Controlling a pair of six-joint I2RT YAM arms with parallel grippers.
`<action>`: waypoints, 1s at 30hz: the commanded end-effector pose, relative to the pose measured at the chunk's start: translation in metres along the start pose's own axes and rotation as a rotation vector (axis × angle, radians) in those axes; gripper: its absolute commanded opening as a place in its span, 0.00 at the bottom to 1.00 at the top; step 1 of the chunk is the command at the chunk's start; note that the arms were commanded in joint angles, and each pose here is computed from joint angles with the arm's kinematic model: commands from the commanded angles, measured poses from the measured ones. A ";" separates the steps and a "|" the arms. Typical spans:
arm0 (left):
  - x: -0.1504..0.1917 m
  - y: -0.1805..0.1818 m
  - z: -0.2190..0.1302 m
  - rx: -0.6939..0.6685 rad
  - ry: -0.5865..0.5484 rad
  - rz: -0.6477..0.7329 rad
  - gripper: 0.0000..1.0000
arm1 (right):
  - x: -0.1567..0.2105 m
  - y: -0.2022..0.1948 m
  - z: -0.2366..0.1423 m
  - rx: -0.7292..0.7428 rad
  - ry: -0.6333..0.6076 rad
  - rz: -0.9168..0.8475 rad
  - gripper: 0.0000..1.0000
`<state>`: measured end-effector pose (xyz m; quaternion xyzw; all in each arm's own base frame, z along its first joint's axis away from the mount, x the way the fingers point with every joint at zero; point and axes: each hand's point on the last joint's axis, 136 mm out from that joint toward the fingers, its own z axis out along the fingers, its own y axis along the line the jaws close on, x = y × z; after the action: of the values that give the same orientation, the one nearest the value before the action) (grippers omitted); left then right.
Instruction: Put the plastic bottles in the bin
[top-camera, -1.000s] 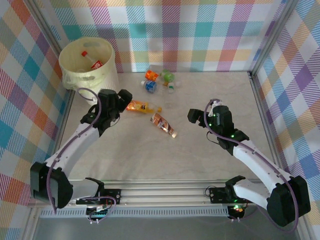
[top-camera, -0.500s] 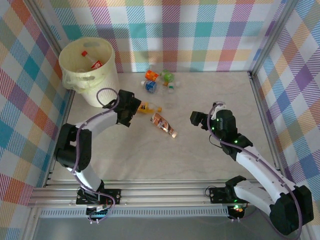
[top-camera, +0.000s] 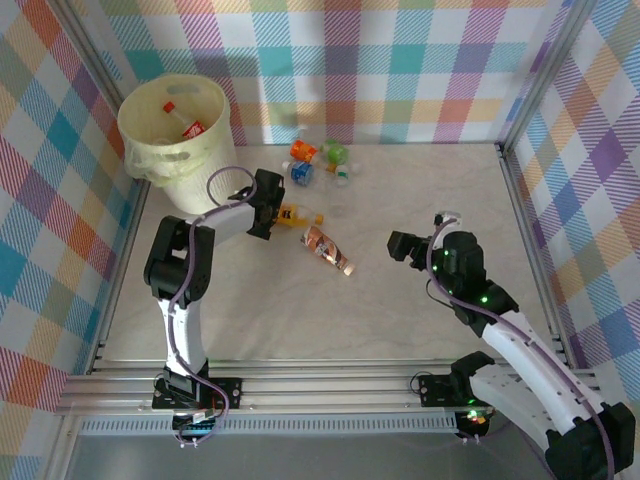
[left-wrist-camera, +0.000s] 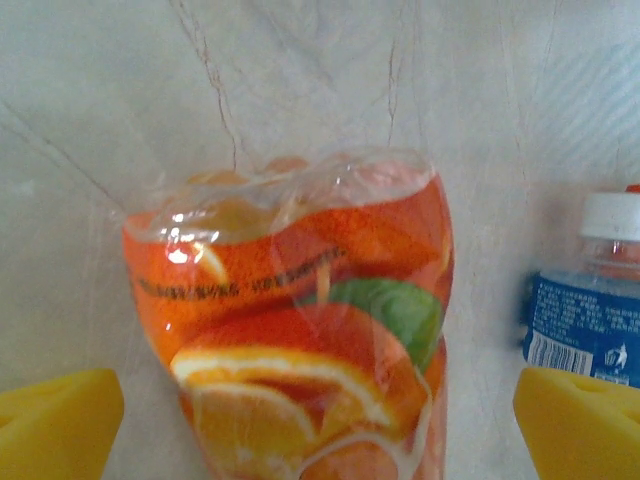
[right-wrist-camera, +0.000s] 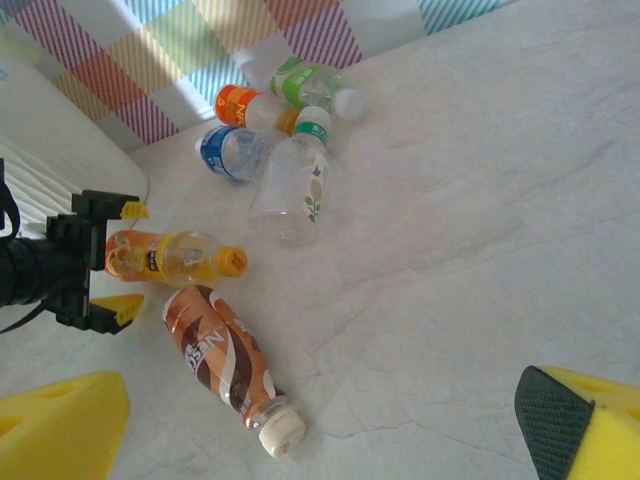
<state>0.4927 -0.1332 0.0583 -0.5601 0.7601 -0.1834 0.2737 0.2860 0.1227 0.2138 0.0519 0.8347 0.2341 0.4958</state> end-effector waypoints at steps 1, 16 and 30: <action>-0.016 -0.003 0.004 -0.008 -0.078 -0.049 0.99 | 0.004 -0.007 -0.003 0.021 -0.008 -0.001 1.00; -0.020 0.004 0.034 -0.034 -0.105 -0.038 0.67 | 0.003 -0.020 -0.003 0.072 -0.048 0.096 1.00; -0.034 -0.030 0.011 0.084 -0.149 -0.029 0.54 | 0.003 -0.018 0.001 0.060 -0.060 0.092 1.00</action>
<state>0.5221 -0.1192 0.0487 -0.5695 0.7394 -0.1664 0.3181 0.2851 0.1094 0.1995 0.1036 0.8315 0.2266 0.4965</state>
